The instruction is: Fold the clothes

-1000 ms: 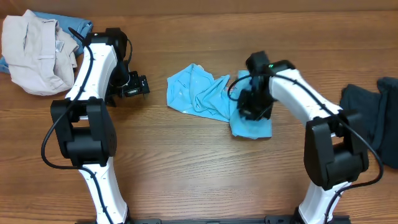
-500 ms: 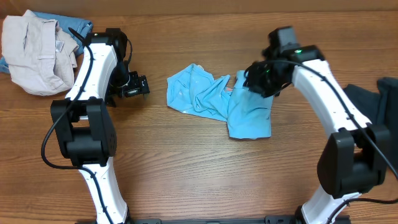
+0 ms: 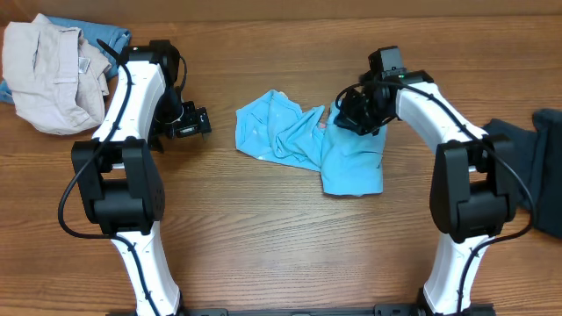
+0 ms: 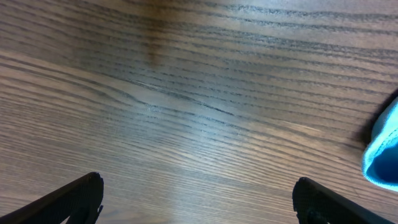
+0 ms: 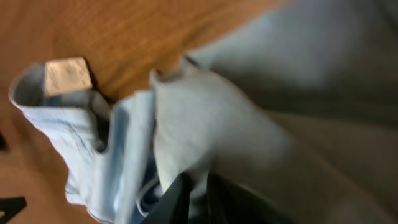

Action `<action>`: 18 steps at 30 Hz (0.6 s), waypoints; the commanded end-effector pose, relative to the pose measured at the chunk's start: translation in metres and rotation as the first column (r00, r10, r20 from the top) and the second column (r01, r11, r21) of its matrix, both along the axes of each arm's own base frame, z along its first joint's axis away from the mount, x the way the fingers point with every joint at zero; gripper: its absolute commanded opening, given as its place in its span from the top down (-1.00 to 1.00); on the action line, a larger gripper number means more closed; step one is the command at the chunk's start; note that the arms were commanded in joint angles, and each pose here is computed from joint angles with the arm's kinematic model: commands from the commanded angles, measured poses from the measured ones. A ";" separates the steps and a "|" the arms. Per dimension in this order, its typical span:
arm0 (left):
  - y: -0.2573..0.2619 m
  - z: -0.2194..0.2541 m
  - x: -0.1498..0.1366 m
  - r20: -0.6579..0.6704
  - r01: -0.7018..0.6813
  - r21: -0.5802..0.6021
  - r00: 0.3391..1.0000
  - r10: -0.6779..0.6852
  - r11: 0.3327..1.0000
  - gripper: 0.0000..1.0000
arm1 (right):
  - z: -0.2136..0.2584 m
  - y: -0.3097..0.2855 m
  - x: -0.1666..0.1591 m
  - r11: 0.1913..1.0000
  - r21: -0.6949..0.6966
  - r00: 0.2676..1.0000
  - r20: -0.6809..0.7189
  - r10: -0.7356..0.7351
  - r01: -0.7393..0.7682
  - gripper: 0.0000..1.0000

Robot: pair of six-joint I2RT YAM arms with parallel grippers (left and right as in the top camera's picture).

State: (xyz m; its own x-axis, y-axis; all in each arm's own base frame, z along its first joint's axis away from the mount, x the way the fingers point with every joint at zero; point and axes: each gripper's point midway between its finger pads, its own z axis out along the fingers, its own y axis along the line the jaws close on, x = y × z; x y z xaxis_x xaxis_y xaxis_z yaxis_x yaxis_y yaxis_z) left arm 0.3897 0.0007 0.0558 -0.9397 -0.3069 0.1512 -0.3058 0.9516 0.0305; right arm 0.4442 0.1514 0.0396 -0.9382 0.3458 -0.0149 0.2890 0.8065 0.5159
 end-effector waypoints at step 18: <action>-0.089 -0.008 0.023 0.216 0.182 -0.522 0.973 -0.077 0.833 -1.00 | 0.136 -0.073 -0.035 0.973 -0.188 0.990 0.004 0.140 -0.137 -1.00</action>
